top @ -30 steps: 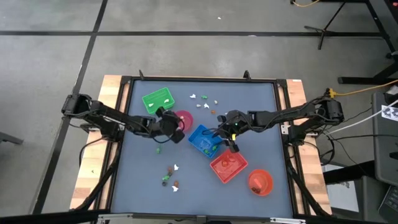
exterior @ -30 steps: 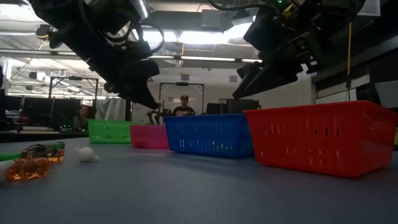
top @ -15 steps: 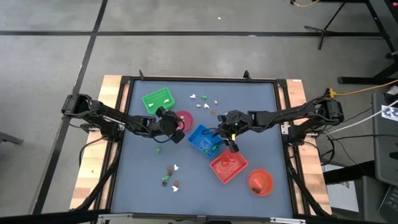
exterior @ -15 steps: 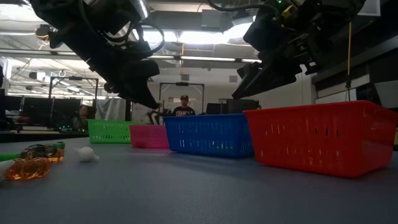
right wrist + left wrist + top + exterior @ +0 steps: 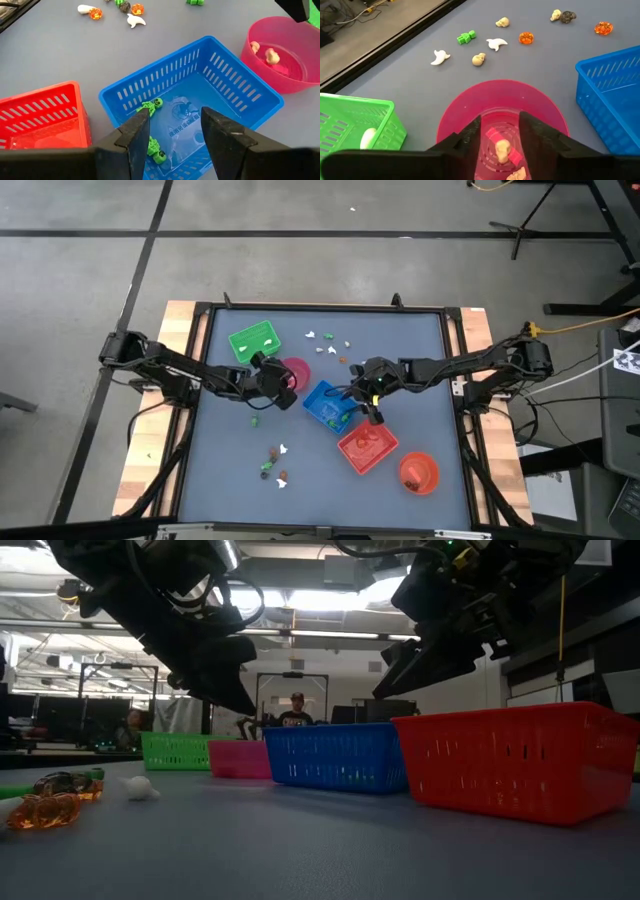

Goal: Sort Halloween decoration
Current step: Put the orange pumpkin toy into the orange bin

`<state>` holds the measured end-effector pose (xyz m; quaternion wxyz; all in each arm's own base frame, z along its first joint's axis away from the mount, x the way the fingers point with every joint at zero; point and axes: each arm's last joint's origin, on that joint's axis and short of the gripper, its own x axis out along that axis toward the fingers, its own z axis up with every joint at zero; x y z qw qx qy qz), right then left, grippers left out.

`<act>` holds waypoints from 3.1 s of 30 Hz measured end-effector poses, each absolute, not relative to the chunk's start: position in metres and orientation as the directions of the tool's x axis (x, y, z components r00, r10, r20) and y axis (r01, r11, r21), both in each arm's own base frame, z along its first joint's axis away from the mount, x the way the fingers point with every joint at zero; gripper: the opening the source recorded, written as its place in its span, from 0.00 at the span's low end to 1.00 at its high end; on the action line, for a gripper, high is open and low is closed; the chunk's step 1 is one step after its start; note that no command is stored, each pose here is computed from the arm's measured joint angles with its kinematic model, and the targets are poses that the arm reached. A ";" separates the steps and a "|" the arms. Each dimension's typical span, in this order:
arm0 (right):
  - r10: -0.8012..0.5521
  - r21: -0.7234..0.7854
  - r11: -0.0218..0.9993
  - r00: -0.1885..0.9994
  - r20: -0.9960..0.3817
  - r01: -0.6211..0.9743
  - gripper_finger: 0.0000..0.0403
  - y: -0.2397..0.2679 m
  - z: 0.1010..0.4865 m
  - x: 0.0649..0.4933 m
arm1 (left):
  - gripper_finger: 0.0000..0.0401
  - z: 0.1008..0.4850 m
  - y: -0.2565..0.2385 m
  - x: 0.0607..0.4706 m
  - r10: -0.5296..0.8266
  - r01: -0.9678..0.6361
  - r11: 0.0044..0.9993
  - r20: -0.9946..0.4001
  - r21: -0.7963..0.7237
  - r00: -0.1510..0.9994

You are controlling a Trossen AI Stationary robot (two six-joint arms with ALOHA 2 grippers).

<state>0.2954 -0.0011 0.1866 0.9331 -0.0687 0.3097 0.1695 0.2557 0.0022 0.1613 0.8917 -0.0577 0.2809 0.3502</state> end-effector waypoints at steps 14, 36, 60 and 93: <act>-0.061 -0.224 0.968 0.763 -0.643 -0.111 0.44 -0.010 0.210 0.274 | 0.34 0.161 0.002 0.256 0.592 -0.658 0.748 -0.541 0.092 0.598; -0.066 -0.102 0.994 0.532 -0.844 -0.038 0.44 -0.046 0.183 0.255 | 0.34 0.161 0.002 0.256 0.592 -0.657 0.748 -0.541 0.092 0.597; -0.008 -0.039 0.997 0.420 -0.907 -0.067 0.44 -0.055 0.133 0.271 | 0.34 0.161 0.002 0.256 0.591 -0.658 0.748 -0.541 0.091 0.598; -0.003 -0.034 0.997 0.413 -0.911 -0.069 0.26 -0.055 0.132 0.272 | 0.34 0.161 0.002 0.256 0.591 -0.660 0.746 -0.541 0.085 0.598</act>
